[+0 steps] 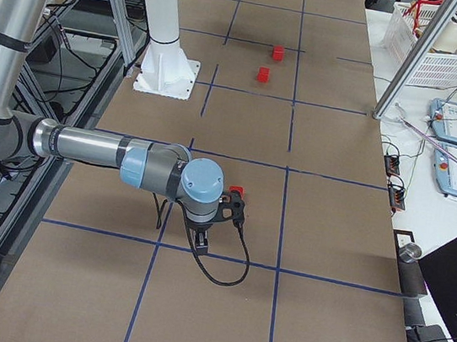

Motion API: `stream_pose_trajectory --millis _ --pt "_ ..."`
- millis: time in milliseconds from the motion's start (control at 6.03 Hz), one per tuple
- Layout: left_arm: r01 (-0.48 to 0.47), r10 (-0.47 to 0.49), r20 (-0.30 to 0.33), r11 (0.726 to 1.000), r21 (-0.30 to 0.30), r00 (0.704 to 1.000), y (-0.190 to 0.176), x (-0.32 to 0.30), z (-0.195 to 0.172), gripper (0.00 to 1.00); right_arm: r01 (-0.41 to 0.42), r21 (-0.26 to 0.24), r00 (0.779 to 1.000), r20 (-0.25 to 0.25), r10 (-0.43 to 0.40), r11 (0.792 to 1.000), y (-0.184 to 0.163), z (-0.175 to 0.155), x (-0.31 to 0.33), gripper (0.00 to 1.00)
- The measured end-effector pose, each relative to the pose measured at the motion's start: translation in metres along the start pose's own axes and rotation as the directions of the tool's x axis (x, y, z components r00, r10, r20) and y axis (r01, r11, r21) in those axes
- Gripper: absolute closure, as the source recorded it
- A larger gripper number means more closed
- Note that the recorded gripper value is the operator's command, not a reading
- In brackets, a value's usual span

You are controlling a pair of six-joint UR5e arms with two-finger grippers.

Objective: Form red blocks into L shape at center

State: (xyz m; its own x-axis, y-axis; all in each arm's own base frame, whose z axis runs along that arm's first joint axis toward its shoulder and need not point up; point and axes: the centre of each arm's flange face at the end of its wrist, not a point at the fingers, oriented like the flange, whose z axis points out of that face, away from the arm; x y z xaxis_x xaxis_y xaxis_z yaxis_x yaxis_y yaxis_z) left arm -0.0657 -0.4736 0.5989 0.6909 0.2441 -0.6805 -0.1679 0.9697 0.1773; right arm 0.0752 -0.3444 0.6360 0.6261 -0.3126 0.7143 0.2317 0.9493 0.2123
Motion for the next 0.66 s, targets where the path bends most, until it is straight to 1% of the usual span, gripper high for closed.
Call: stream_pose_trajectory --millis 331,497,663 --pt "-0.005 0.005 0.001 1.0 0.004 1.0 -0.001 0.001 -0.002 0.0 0.009 0.009 1.0 0.004 -0.009 1.0 -0.003 -0.003 -0.005 0.0" --pt "-0.007 0.007 0.001 1.0 0.005 1.0 -0.001 0.002 -0.002 0.0 -0.003 0.004 1.0 0.005 0.003 1.0 -0.006 -0.002 -0.007 0.0" --pt "-0.002 0.002 0.0 1.0 0.001 1.0 0.002 0.001 0.0 0.0 -0.048 0.005 0.999 0.002 0.048 0.999 -0.019 0.002 -0.017 0.0"
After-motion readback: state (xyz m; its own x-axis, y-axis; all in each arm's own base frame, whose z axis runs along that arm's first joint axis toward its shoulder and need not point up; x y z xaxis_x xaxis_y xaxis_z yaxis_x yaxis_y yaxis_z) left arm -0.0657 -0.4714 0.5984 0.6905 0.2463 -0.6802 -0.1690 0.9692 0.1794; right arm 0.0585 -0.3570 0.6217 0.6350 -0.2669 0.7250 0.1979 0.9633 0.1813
